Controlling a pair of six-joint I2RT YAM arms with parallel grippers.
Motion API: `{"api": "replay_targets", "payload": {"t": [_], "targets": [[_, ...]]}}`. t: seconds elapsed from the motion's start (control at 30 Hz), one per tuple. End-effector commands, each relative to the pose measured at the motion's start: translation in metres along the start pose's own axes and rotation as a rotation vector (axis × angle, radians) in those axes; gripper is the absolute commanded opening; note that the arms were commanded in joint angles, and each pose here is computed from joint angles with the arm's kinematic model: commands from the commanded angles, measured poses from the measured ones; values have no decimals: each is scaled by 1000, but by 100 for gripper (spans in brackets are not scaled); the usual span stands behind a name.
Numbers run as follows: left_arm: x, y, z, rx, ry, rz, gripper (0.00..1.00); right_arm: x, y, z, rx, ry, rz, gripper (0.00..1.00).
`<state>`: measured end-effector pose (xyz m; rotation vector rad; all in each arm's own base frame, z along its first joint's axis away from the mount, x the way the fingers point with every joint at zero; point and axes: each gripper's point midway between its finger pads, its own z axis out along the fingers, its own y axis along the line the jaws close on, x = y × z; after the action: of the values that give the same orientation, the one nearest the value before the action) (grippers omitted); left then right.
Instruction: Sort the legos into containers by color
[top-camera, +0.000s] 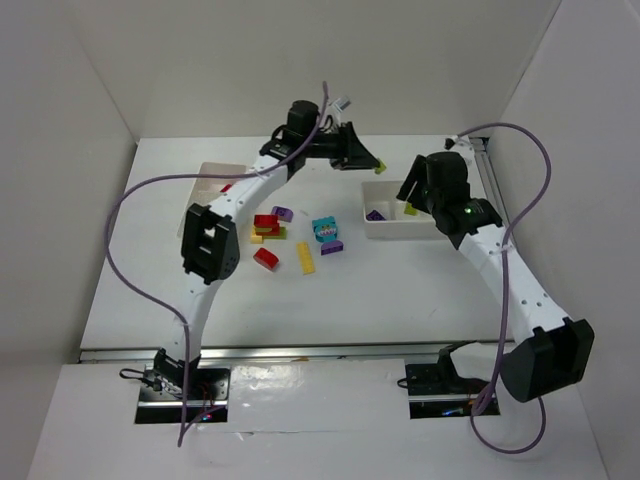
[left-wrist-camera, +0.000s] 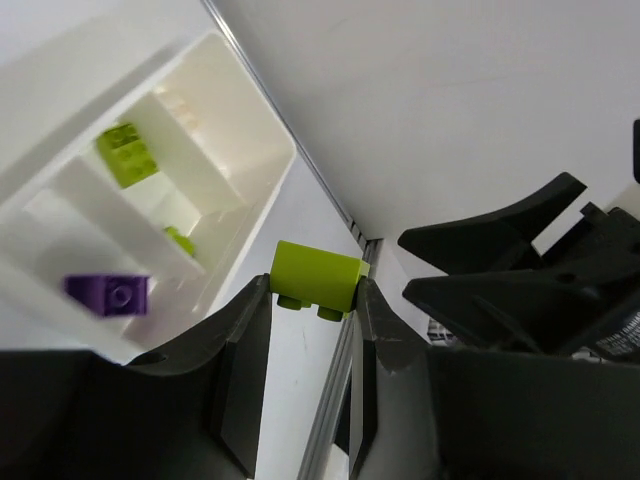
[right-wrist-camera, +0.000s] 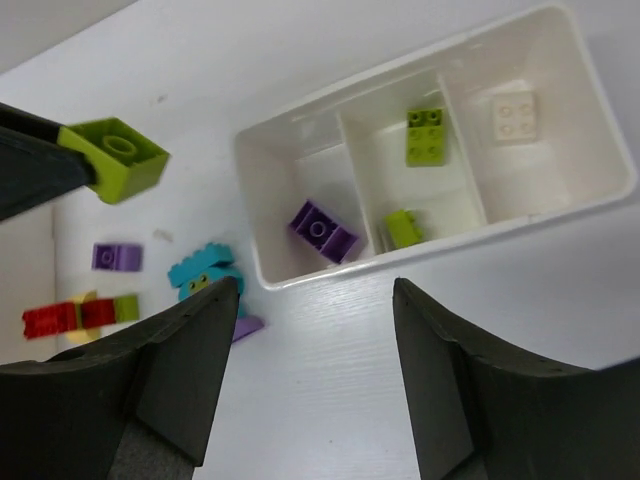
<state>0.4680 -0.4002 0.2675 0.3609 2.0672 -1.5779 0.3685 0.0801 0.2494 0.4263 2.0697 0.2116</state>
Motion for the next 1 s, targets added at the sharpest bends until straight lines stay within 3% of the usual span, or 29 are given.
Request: {"api": "replay_targets", "payload": {"t": [0.0, 0.23, 0.43, 0.7, 0.77, 0.83, 0.97], "targets": [[6, -10, 37, 59, 5, -15, 0, 3, -43, -5, 182, -37, 76, 71], [28, 17, 91, 59, -17, -74, 0, -12, -56, -25, 193, -139, 161, 72], [33, 21, 107, 72, -30, -78, 0, -20, -72, -39, 248, -211, 199, 72], [40, 30, 124, 64, -45, -127, 2, -20, -74, -30, 248, -187, 187, 73], [43, 30, 129, 63, -46, -126, 16, -18, -76, -27, 254, -176, 177, 73], [46, 27, 134, 82, -49, -118, 46, -21, -77, -26, 250, -182, 186, 73], [46, 25, 135, 101, -50, -136, 74, -22, -81, -26, 259, -184, 182, 73]]}}
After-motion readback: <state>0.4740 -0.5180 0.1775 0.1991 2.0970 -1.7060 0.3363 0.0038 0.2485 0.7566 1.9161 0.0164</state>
